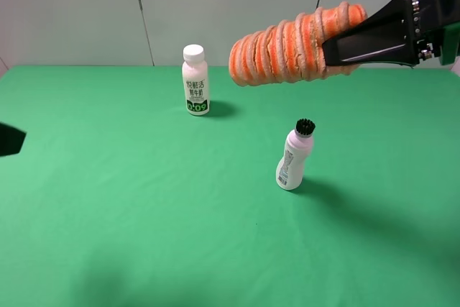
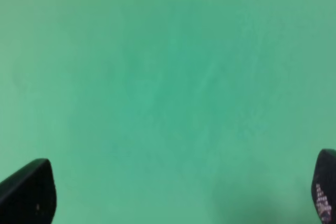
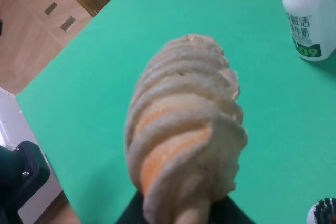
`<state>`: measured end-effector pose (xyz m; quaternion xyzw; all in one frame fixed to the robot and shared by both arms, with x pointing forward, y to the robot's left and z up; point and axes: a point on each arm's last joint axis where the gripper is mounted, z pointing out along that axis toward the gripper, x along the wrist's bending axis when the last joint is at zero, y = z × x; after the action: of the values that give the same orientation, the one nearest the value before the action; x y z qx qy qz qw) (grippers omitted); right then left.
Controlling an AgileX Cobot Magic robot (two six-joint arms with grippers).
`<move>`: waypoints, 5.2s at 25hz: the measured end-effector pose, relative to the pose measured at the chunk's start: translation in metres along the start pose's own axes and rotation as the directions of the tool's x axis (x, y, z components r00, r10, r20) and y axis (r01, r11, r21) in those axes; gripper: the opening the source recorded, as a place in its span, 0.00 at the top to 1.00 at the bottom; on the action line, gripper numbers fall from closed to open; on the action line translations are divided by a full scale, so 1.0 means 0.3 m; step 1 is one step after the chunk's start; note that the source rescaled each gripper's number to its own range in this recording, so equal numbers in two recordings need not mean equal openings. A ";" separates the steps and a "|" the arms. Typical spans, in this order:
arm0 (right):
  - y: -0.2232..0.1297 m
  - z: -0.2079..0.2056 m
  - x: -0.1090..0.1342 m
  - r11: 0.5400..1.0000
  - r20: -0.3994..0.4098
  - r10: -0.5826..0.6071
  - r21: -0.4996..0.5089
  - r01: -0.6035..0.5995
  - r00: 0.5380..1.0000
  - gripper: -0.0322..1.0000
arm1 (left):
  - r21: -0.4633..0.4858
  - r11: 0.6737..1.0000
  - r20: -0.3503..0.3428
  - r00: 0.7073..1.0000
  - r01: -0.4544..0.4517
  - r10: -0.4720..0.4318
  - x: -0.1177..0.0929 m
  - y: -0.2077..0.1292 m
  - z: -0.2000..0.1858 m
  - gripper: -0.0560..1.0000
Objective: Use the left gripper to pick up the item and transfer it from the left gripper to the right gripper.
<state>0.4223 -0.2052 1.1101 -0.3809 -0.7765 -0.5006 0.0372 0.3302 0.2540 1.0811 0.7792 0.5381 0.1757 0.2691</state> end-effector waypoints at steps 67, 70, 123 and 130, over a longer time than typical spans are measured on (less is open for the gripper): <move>-0.009 -0.012 -0.093 0.980 0.301 0.196 -0.033 -0.195 0.933 0.97 | -0.398 0.813 -0.367 0.739 0.424 -0.565 0.060 -0.405 -0.124 0.03; -0.012 -0.009 -0.122 0.975 0.362 0.217 -0.035 -0.220 0.907 0.97 | -0.414 0.794 -0.391 0.700 0.446 -0.597 0.057 -0.406 -0.125 0.03; -0.093 0.244 -0.860 0.720 0.665 0.353 0.256 -0.645 0.658 0.68 | -0.426 0.779 -0.408 0.671 0.461 -0.619 0.054 -0.407 -0.125 0.03; -0.095 0.244 -0.862 0.716 0.670 0.356 0.253 -0.651 0.652 0.03 | -0.426 0.779 -0.408 0.671 0.461 -0.619 0.054 -0.407 -0.125 0.03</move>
<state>0.6111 -0.2955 0.9389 -0.6991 -0.7035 -0.1233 0.0346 0.2241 0.3116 1.0364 0.4551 0.7670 0.3695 0.2610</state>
